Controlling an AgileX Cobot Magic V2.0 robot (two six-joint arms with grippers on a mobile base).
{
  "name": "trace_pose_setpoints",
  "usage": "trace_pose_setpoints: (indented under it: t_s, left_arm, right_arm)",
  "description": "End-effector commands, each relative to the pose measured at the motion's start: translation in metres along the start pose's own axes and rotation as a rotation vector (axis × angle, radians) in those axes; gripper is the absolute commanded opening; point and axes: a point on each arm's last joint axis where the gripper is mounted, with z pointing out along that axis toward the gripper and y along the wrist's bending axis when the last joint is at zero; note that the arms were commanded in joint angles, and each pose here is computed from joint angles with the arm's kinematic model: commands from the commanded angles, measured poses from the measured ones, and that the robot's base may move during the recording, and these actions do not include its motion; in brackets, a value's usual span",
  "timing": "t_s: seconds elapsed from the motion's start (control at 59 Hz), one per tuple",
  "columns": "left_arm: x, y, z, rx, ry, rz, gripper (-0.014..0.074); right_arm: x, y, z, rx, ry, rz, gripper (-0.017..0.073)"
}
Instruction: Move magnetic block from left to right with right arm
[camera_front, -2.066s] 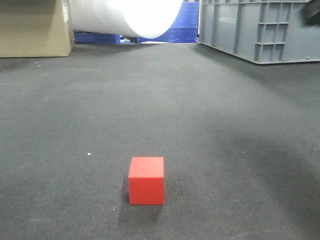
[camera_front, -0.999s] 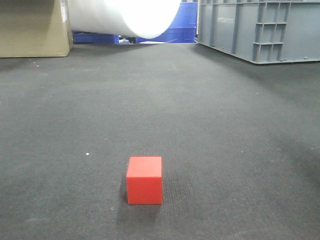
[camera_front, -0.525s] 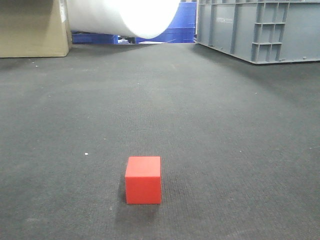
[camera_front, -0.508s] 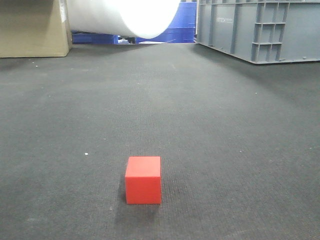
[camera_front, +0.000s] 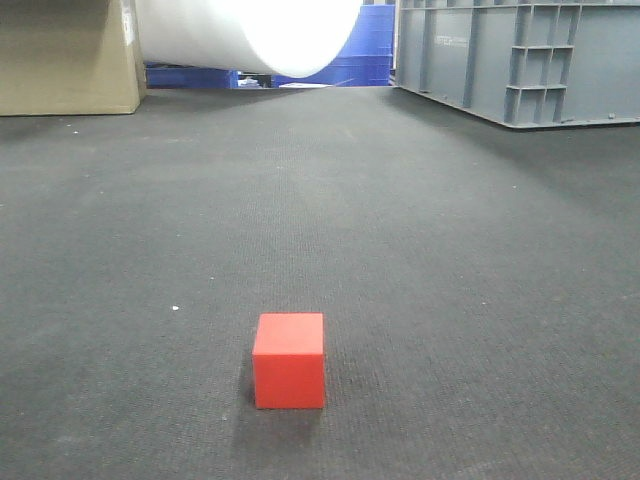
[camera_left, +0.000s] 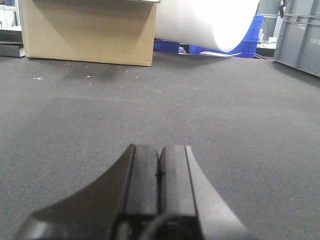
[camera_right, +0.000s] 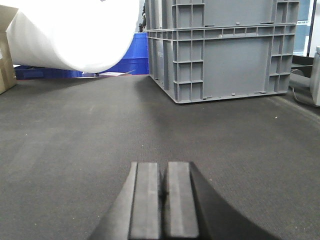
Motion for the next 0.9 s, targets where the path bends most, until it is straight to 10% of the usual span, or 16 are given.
trace_pose_setpoints:
  t_s: [0.0, 0.881]
  left_arm:
    - [-0.0061, -0.0003, -0.0010, 0.004, -0.092, -0.004, -0.0116]
    - [-0.0061, -0.0003, -0.0010, 0.004, -0.092, -0.004, -0.0116]
  right_arm:
    - [-0.0095, 0.0002, -0.0021, 0.001, -0.099, -0.007, 0.0055]
    - [-0.0081, 0.0002, -0.0020, 0.001, -0.083, -0.007, 0.0055]
